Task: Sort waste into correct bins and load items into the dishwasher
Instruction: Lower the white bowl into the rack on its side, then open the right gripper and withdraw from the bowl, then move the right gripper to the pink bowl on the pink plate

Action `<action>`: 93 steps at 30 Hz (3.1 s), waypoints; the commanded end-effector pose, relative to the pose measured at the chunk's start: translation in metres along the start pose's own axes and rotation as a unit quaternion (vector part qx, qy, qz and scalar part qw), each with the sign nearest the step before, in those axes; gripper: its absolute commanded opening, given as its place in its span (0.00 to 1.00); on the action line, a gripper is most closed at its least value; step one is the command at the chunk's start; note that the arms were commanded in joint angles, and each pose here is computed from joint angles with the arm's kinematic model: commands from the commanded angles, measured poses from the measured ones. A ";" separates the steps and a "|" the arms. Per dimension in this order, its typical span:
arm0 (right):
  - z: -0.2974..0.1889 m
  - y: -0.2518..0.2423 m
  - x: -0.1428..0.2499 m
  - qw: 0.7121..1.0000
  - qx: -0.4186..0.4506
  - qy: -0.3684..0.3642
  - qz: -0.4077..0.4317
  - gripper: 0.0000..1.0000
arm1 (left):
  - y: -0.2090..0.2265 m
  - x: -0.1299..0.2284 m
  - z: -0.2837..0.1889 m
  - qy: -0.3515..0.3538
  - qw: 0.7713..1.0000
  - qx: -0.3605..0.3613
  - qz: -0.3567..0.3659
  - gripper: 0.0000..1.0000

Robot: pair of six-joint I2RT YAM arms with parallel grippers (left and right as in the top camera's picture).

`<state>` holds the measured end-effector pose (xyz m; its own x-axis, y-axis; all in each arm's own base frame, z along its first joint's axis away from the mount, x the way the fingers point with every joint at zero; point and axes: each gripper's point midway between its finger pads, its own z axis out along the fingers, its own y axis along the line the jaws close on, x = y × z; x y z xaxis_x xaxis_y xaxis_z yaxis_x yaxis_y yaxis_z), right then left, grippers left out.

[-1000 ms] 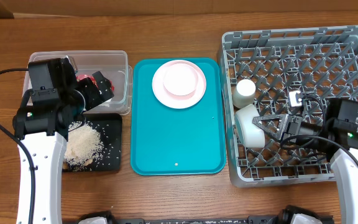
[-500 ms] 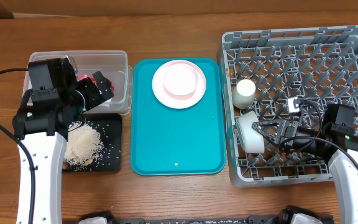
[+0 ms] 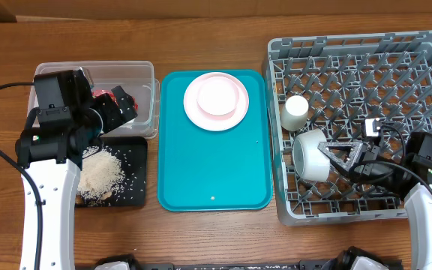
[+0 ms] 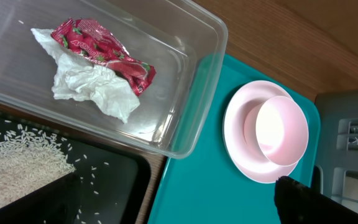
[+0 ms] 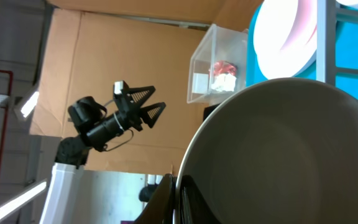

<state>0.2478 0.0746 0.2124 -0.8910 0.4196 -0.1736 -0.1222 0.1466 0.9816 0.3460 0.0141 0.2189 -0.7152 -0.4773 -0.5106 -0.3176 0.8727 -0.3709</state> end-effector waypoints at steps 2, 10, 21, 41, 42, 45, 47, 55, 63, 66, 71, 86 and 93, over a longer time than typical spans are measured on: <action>-0.001 0.004 0.003 1.000 -0.022 0.002 0.017 0.04 | -0.001 -0.004 -0.004 -0.010 1.000 -0.001 0.007 1.00; 0.001 -0.014 0.019 0.999 -0.021 0.004 0.048 0.04 | -0.001 -0.004 -0.004 -0.010 1.000 -0.001 0.007 1.00; -0.003 -0.064 0.010 0.994 0.109 -0.013 -0.005 0.04 | -0.001 -0.004 -0.004 -0.010 1.000 -0.001 0.007 1.00; -0.032 -0.107 -0.042 0.946 0.300 -0.073 -0.099 0.34 | -0.001 -0.004 -0.004 -0.010 1.000 -0.001 0.007 1.00; -0.036 -0.111 -0.045 0.940 0.317 -0.077 -0.100 0.38 | -0.001 -0.004 -0.004 -0.010 1.000 -0.001 0.007 1.00; -0.050 -0.119 -0.055 0.921 0.367 -0.101 -0.085 0.52 | -0.001 -0.004 -0.004 -0.010 1.000 -0.001 0.007 1.00; -0.058 -0.119 -0.064 0.909 0.391 -0.119 -0.078 0.54 | -0.001 -0.004 -0.004 -0.009 1.000 -0.001 0.007 1.00; -0.070 -0.096 -0.087 0.894 0.417 -0.145 -0.081 0.57 | -0.001 -0.004 -0.004 -0.010 1.000 -0.001 0.007 1.00; -0.064 -0.082 -0.076 0.907 0.399 -0.127 -0.045 0.57 | -0.001 -0.004 -0.004 -0.010 1.000 -0.001 0.007 1.00; -0.063 -0.085 -0.065 0.908 0.402 -0.114 -0.022 0.55 | -0.001 -0.004 -0.004 -0.010 1.000 -0.001 0.007 1.00; -0.055 -0.088 -0.044 0.911 0.405 -0.076 0.001 0.52 | -0.001 -0.004 -0.004 -0.010 1.000 -0.001 0.007 1.00; 0.066 -0.063 -0.011 0.882 0.390 0.069 -0.256 0.50 | -0.001 -0.004 -0.004 -0.010 1.000 -0.001 0.007 1.00; 0.113 -0.040 -0.007 0.851 0.401 0.025 -0.339 0.50 | -0.001 -0.004 -0.004 -0.010 1.000 -0.001 0.007 1.00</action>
<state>0.2905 0.1708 0.1506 -0.7925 -0.1024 -0.6012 -0.3845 0.8492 0.3621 0.3460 0.0141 0.2188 -0.7153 -0.4776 -0.5101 -0.3180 0.8725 -0.3710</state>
